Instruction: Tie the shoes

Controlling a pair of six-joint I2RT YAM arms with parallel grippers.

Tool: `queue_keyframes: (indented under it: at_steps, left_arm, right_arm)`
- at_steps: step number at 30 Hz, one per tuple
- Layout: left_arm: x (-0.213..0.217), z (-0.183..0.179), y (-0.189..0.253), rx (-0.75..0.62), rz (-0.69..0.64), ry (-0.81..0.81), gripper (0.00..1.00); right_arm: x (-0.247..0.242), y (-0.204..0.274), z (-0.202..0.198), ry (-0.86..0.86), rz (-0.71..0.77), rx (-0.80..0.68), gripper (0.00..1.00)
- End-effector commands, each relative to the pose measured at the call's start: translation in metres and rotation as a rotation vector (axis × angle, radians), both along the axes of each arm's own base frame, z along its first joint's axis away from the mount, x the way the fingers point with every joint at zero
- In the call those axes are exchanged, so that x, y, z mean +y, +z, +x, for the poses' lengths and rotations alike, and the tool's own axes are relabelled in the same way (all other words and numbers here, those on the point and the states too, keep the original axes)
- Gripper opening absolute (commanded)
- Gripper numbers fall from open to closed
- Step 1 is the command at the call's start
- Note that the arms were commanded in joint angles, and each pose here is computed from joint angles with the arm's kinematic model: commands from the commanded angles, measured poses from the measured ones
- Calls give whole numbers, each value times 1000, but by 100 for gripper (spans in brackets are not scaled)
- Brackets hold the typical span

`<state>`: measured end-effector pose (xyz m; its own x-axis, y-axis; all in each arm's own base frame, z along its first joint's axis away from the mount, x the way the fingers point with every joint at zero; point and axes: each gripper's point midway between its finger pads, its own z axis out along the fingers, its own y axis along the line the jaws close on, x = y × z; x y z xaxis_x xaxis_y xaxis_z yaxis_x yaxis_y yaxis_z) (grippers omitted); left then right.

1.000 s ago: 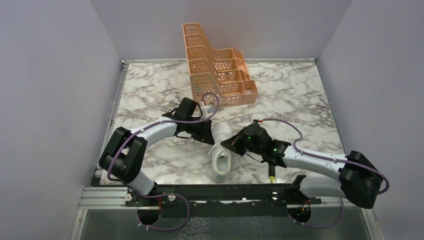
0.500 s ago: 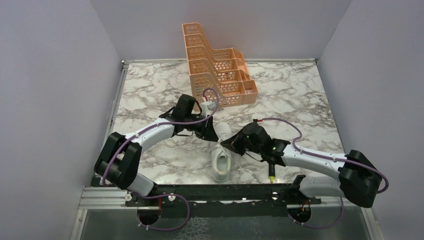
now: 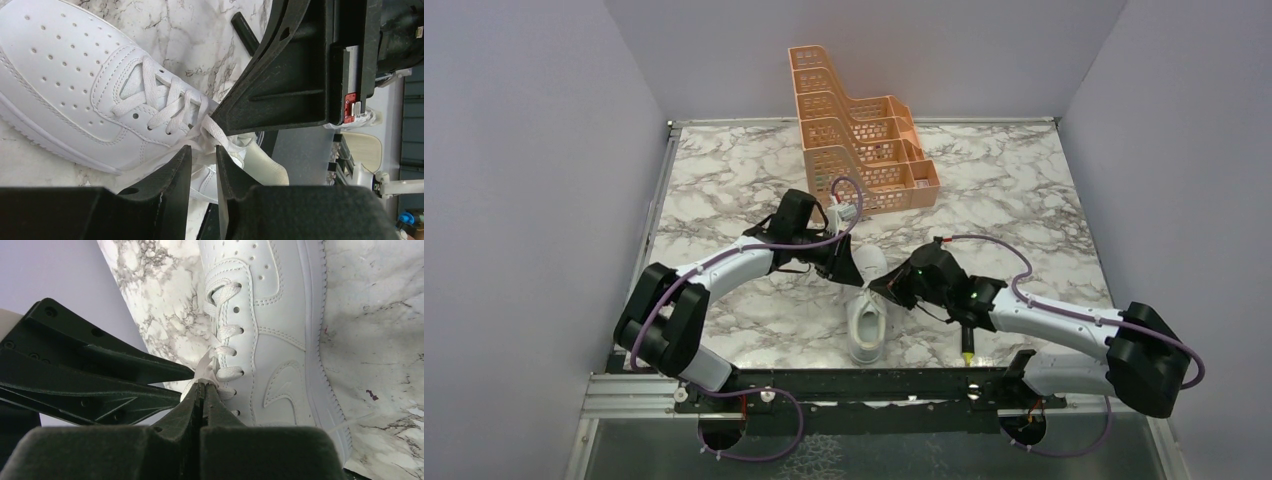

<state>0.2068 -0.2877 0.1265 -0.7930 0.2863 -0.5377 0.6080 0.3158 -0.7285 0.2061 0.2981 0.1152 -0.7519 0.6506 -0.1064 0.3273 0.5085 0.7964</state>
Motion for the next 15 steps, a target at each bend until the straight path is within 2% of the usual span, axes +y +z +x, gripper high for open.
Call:
queue_keyframes:
  at_steps: [1, 15]
  left_arm:
    - [-2, 4, 1, -37, -3, -11, 25]
    - [-8, 3, 8, -78, -51, -112, 27]
  right_arm:
    - [-13, -5, 5, -44, -70, -20, 1]
    - [-1, -3, 11, -30, -55, -29, 1]
